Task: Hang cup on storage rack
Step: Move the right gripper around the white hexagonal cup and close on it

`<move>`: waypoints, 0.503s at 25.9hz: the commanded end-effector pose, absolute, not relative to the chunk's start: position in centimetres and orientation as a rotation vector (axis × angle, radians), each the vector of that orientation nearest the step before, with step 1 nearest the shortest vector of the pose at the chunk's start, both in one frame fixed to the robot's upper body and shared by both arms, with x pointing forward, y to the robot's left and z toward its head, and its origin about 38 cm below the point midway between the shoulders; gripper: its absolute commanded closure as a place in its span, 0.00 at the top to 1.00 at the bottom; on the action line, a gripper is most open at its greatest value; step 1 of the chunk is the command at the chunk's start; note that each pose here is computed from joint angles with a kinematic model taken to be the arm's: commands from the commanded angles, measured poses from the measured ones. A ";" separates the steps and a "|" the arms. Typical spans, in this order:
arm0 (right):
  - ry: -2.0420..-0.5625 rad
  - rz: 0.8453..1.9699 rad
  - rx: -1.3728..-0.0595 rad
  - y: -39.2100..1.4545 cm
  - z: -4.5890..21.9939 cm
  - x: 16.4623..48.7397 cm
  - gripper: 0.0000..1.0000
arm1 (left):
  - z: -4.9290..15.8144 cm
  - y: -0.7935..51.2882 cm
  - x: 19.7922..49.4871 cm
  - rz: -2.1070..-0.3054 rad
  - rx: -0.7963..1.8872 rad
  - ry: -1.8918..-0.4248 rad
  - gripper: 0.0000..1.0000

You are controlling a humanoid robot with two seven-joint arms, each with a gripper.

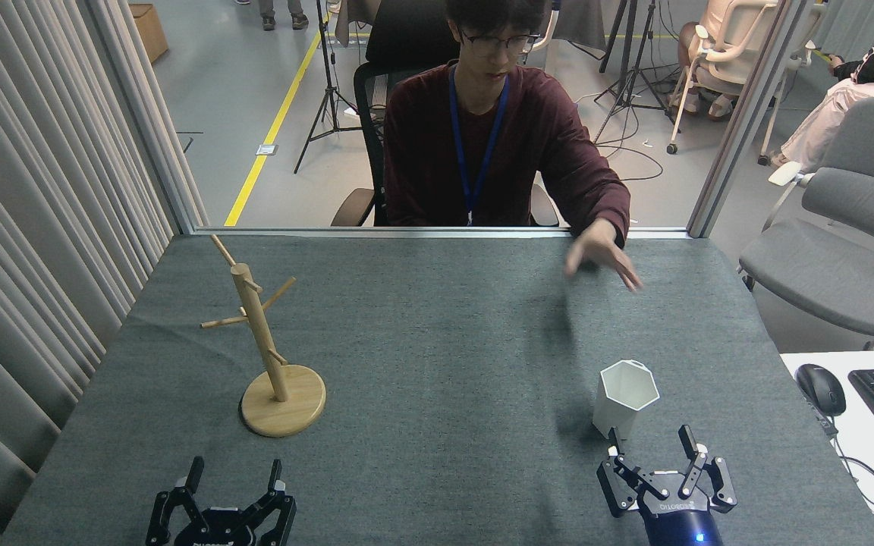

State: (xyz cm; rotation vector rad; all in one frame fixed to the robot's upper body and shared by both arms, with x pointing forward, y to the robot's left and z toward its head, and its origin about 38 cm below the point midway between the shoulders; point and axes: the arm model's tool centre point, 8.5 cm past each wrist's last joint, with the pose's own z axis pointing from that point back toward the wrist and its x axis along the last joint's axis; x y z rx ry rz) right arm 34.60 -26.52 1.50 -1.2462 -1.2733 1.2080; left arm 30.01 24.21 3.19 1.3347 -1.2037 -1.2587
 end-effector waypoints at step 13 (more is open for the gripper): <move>-1.244 1.208 -1.205 -26.1 0.5 37.7 0.99 | 3.1 24.1 30.0 -1.221 1.332 -1.196 0.99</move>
